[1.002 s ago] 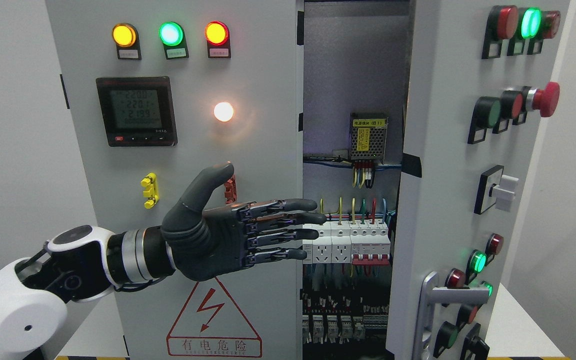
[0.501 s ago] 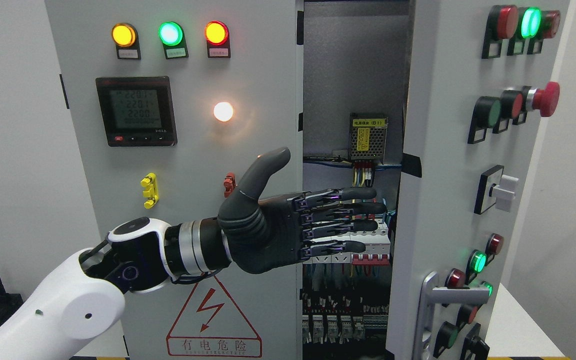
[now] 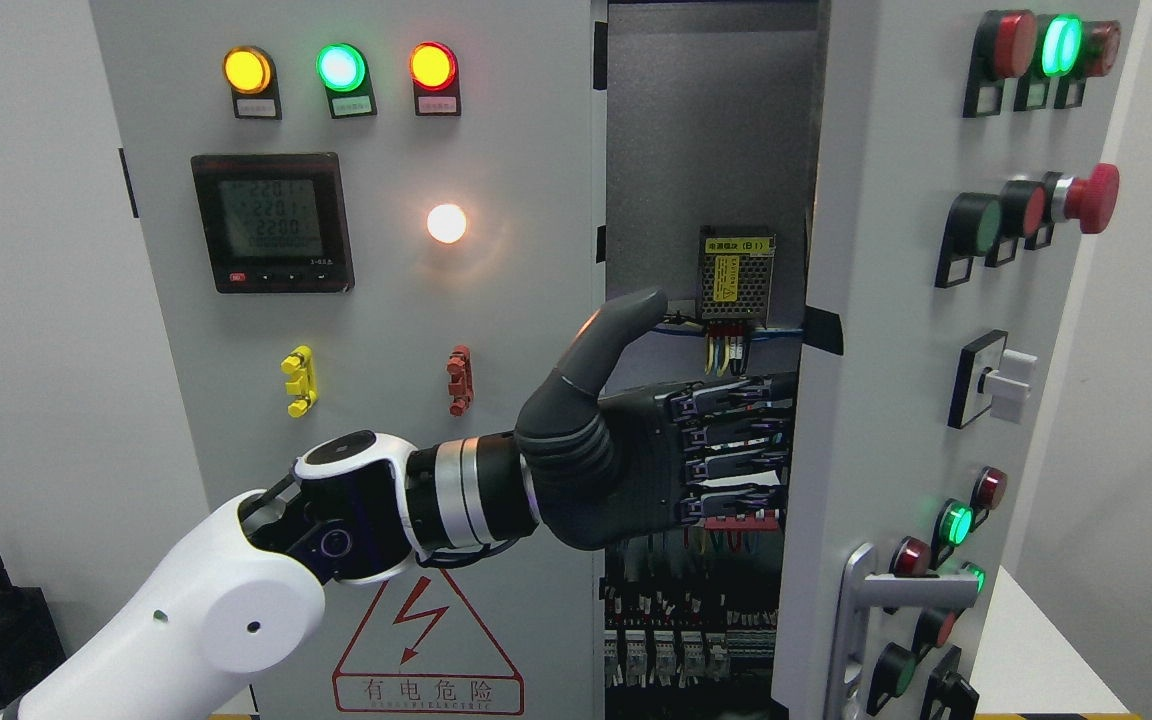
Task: Open door with both hands
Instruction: 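Insert left hand fingers behind the edge of the push-button door, then pull the push-button door outward with the left hand, swinging it open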
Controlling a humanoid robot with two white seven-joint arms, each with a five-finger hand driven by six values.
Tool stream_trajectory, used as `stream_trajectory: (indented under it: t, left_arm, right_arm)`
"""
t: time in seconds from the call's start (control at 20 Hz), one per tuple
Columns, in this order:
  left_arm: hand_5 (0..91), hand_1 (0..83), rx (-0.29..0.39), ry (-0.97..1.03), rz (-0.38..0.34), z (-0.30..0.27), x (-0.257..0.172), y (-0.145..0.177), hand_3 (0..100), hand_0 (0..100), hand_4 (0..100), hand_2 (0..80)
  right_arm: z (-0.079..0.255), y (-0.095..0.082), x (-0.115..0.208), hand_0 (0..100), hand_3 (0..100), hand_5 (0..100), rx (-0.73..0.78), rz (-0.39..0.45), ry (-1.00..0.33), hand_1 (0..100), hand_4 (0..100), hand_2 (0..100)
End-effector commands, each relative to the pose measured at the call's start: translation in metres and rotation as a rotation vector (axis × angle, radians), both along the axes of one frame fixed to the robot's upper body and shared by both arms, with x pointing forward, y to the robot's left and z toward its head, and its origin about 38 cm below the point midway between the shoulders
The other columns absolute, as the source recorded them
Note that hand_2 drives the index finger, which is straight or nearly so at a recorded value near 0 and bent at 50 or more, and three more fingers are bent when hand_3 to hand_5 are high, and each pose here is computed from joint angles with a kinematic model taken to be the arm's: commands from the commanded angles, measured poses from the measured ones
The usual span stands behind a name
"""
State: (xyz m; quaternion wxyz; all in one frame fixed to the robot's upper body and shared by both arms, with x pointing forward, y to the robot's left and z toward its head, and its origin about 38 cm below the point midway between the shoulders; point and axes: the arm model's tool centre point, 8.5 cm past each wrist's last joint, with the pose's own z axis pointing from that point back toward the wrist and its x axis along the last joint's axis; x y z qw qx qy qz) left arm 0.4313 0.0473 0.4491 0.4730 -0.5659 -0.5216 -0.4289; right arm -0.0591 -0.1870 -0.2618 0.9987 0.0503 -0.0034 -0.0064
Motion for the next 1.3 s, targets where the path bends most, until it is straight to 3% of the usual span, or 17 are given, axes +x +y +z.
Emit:
stream_trajectory:
  t: [0.0,0.45,1.25]
  left_arm:
    - [0.0,0.0,-0.016,0.011,-0.066,-0.003,-0.012,-0.04,0,0,3,0.0]
    - [0.0,0.0,0.012,-0.005,-0.064,-0.006,-0.018,-0.059,0,0,3,0.0]
    - [0.0,0.0,0.075,-0.057,-0.124,0.008,-0.039,-0.092,0,0,3,0.0]
  right_arm:
    - [0.0,0.0,0.0,0,0,0,0.0,0.0,0.0,0,0,0]
    - [0.0,0.0,0.0,0,0,0,0.0,0.001,0.0,0,0,0]
    - [0.0,0.0,0.0,0,0,0,0.0,0.0,0.0,0,0,0]
